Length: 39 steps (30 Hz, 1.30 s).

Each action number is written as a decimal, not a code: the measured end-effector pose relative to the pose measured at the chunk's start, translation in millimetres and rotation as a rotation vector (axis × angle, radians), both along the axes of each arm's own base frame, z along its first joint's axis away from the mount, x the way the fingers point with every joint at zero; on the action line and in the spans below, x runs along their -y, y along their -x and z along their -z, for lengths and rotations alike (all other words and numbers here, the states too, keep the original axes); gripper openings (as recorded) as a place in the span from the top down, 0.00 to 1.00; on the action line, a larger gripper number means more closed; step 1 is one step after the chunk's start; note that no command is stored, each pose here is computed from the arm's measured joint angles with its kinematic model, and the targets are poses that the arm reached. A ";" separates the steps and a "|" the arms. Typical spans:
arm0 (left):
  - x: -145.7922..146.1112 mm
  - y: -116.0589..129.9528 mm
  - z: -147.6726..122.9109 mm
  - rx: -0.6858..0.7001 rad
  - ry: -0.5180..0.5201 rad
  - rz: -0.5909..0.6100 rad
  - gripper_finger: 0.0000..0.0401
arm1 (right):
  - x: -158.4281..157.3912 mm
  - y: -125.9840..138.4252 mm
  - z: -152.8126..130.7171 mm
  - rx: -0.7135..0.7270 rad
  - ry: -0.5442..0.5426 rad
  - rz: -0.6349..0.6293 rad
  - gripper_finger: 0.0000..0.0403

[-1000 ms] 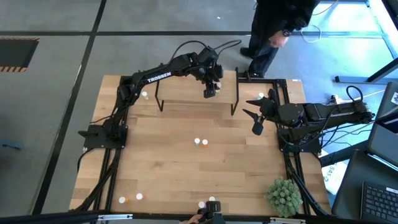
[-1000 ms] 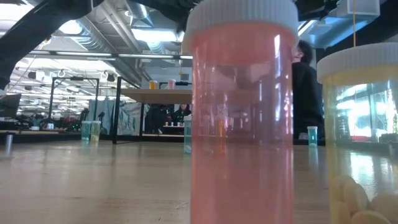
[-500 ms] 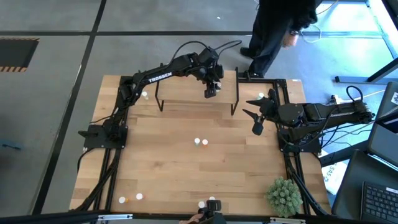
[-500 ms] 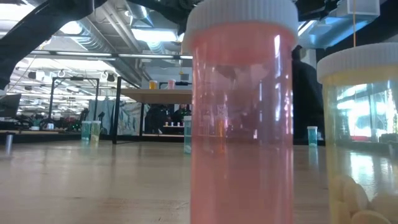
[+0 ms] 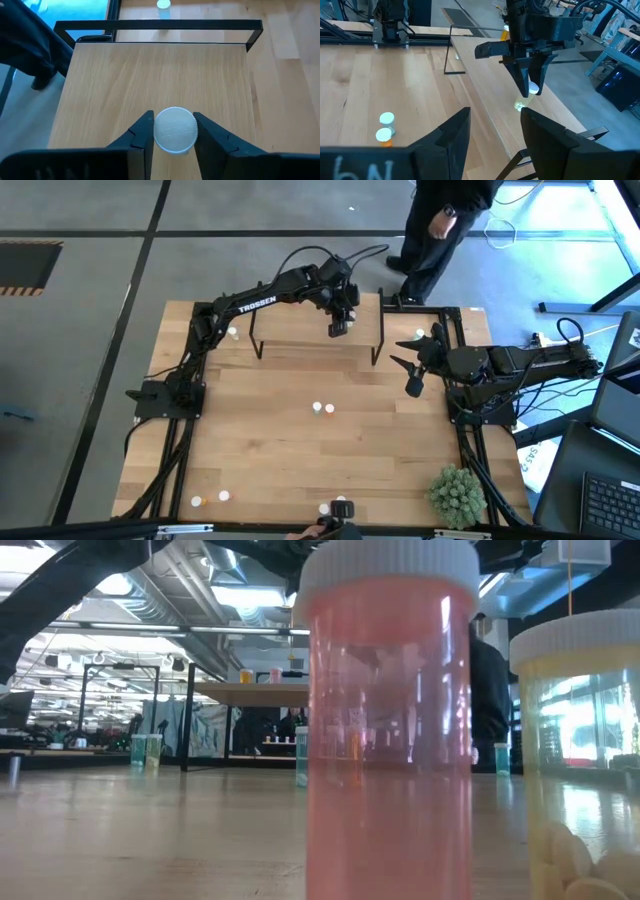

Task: Pick and place medicine bottles onto shelf by color
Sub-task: Put the middle right yellow pill bottle on the shelf

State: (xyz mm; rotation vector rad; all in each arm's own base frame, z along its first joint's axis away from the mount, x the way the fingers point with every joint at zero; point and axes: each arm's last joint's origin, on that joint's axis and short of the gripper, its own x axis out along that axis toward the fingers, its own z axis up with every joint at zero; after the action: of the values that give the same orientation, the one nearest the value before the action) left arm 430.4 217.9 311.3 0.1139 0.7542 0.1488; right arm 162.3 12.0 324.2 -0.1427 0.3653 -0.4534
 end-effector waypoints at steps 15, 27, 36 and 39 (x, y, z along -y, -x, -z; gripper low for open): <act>-32.7 32.7 -15.4 -0.009 0.007 -0.104 0.77 | 0.0 -0.1 0.0 0.000 0.000 0.000 0.56; -67.0 63.7 -11.4 -0.058 0.081 -0.232 0.77 | 0.0 0.0 0.1 -0.002 0.000 0.001 0.56; -65.4 64.2 -10.4 -0.063 0.105 -0.211 0.76 | 0.1 0.2 0.6 -0.008 0.002 0.001 0.56; -65.8 63.4 -11.2 -0.053 0.099 -0.210 0.76 | 0.0 0.2 0.6 -0.009 0.004 -0.001 0.56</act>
State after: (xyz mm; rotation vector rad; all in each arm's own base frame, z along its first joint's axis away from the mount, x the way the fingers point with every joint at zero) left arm 367.0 283.7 322.5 -0.0556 0.8241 0.3085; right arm 162.1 12.0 323.7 -0.1492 0.3731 -0.4529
